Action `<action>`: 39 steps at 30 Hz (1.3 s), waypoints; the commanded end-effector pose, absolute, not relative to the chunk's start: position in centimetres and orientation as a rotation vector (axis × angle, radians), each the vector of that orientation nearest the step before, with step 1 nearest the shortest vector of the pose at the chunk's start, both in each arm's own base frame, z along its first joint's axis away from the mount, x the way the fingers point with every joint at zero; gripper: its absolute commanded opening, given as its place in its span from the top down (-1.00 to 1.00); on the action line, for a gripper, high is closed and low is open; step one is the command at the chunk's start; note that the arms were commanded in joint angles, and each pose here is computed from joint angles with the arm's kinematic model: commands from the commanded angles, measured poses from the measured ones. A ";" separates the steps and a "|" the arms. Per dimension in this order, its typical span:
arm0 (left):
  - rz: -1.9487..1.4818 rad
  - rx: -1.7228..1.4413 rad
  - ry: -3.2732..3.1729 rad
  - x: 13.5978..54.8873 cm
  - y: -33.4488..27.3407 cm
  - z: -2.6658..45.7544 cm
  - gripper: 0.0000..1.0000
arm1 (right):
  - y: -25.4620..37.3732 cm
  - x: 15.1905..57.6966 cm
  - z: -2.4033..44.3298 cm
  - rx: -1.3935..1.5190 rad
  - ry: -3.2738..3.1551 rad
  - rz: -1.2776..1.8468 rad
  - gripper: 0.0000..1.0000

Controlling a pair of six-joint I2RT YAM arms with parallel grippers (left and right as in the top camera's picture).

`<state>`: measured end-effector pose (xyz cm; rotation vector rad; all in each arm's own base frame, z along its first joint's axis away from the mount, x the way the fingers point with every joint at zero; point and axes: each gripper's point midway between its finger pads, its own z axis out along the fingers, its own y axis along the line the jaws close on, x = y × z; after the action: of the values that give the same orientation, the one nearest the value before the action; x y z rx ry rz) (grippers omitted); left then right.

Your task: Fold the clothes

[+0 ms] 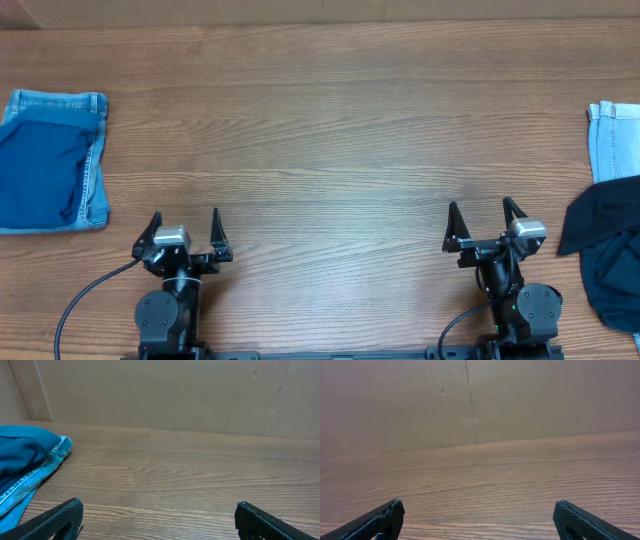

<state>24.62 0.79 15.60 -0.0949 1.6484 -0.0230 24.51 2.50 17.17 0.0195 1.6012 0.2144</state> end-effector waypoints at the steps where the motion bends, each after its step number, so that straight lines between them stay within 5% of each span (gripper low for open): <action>1: -0.025 -0.093 1.643 24.6 0.8 15.6 -1.00 | 2.4 24.5 17.0 0.027 1.596 0.209 -1.00; 24: -0.152 -0.234 1.662 24.2 0.8 16.2 -1.00 | 0.5 24.0 19.1 0.229 1.653 0.222 -1.00; 32: -0.120 -0.215 1.746 22.3 0.8 24.1 -1.00 | -1.3 26.1 24.6 0.330 1.943 0.077 -1.00; 39: -0.179 -0.145 2.022 24.5 -1.0 25.4 -1.00 | -2.4 30.5 25.2 0.350 2.229 0.017 -1.00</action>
<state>23.25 0.43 24.06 -0.2241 1.9767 -0.1157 28.94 -1.97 23.15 0.3720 2.2423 0.0262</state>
